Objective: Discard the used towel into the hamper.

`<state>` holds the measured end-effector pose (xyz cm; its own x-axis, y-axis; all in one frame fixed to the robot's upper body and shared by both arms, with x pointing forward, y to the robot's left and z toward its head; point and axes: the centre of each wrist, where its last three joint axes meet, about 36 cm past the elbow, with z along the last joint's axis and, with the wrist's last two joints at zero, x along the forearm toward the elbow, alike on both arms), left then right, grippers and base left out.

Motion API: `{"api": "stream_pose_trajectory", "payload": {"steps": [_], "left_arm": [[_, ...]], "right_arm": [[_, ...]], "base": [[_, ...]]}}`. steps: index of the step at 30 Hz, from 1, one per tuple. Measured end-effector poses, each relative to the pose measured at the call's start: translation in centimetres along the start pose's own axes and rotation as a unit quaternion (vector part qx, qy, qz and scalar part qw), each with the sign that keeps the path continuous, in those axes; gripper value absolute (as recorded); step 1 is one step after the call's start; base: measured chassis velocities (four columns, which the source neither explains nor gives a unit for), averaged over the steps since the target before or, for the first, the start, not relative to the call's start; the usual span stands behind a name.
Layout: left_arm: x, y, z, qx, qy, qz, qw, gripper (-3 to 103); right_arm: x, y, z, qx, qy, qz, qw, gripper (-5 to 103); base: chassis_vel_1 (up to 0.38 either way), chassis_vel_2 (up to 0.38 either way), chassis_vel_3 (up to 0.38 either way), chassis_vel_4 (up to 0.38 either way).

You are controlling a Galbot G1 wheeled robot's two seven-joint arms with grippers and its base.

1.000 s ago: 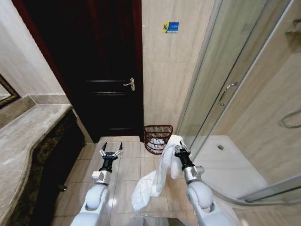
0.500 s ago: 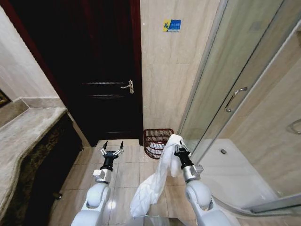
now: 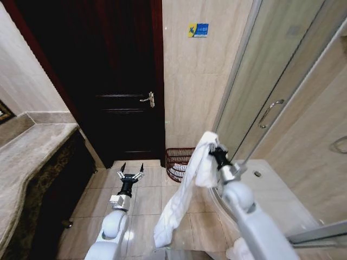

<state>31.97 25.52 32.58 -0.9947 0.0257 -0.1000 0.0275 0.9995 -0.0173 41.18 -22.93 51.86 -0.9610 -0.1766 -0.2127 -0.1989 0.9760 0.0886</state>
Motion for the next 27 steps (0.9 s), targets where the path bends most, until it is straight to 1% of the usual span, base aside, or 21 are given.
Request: {"api": "stream_pose_trajectory", "payload": {"steps": [2,3,5,6,7,9,11,12,14,15,16,18,19,20,22,23,24,26,27], "left_arm": [[0.0,0.1,0.0,-0.003,0.002,-0.001,1.0000,100],[0.0,0.1,0.0,-0.003,0.002,-0.001,1.0000,100],[-0.1,0.2,-0.4,-0.004,0.003,-0.005,1.0000,100],[-0.1,0.1,-0.7,-0.003,0.002,-0.010,0.9999,100],[-0.1,0.1,-0.7,-0.003,0.002,-0.010,0.9999,100],[-0.2,0.1,-1.1,-0.003,0.002,-0.014,0.9999,100],[-0.3,-0.2,-1.8,-0.002,0.002,-0.017,0.9999,100],[-0.3,-0.2,-1.8,-0.002,0.002,-0.017,0.9999,100],[-0.5,-0.5,-2.3,-0.001,0.001,-0.020,0.9998,100],[-0.5,-0.5,-2.3,-0.001,0.001,-0.020,0.9998,100],[-0.7,-1.1,-2.6,0.001,-0.004,-0.029,0.9996,100],[-0.7,-1.4,-2.7,0.003,-0.004,-0.033,0.9994,100],[-0.7,-2.4,-3.2,0.014,-0.006,-0.046,0.9988,100],[-0.6,-2.7,-3.5,0.016,-0.007,-0.049,0.9987,100],[-0.4,-2.5,-3.6,0.008,-0.008,-0.047,0.9988,100],[-0.4,-2.5,-3.6,0.008,-0.008,-0.047,0.9988,100],[-0.2,-2.3,-3.6,0.005,-0.008,-0.048,0.9988,100],[0.3,-1.6,-3.7,-0.004,-0.007,-0.051,0.9986,100],[0.5,-1.4,-3.8,-0.006,-0.007,-0.052,0.9986,100]], "right_arm": [[-0.9,0.0,-1.5,-0.003,-0.007,-0.013,1.000,7],[-0.9,0.0,-1.5,-0.003,-0.007,-0.013,1.000,7],[-2.0,0.0,-3.2,-0.010,-0.017,-0.019,1.000,7],[-2.7,0.0,-4.4,-0.014,-0.025,-0.020,0.999,7],[-2.7,0.0,-4.4,-0.014,-0.025,-0.020,0.999,7],[-3.4,-0.1,-5.8,-0.019,-0.034,-0.020,0.999,7],[-4.1,-0.2,-7.9,-0.025,-0.045,-0.018,0.999,7],[-4.1,-0.2,-7.9,-0.025,-0.045,-0.018,0.999,7],[-4.6,-0.3,-9.8,-0.030,-0.054,-0.020,0.998,7],[-4.6,-0.3,-9.8,-0.030,-0.054,-0.020,0.998,7],[-4.9,-0.5,-11.2,-0.036,-0.061,-0.024,0.997,7],[-5.0,-0.6,-11.6,-0.038,-0.062,-0.024,0.997,7],[-5.6,-1.0,-13.0,-0.038,-0.067,-0.025,0.997,7],[-6.4,-1.7,-14.6,-0.038,-0.071,-0.028,0.996,7],[-7.4,-2.1,-16.3,-0.039,-0.076,-0.033,0.996,7],[-7.4,-2.1,-16.3,-0.039,-0.076,-0.033,0.996,7],[-8.0,-2.3,-17.3,-0.038,-0.079,-0.034,0.996,7],[-9.3,-2.9,-19.7,-0.032,-0.093,-0.038,0.994,7],[-9.7,-3.0,-20.2,-0.030,-0.096,-0.041,0.994,7]], "base": [[0.000,0.000,0.000,0.000],[0.000,0.000,0.000,0.000],[0.000,0.000,0.000,0.000],[0.000,0.000,0.000,0.000],[0.000,0.000,0.000,0.000],[0.000,0.000,0.000,0.000],[0.000,0.000,0.000,0.000],[0.000,0.000,0.000,0.000],[0.000,0.000,0.000,0.000],[0.000,0.000,0.000,0.000],[0.000,0.000,0.000,0.000],[0.000,0.000,0.000,0.000],[0.000,0.000,0.000,0.000],[0.000,0.000,0.000,0.000],[0.000,0.000,0.000,0.000],[0.000,0.000,0.000,0.000],[0.000,0.000,0.000,0.000],[0.000,0.000,0.000,0.000],[0.000,0.000,0.000,0.000]]}}
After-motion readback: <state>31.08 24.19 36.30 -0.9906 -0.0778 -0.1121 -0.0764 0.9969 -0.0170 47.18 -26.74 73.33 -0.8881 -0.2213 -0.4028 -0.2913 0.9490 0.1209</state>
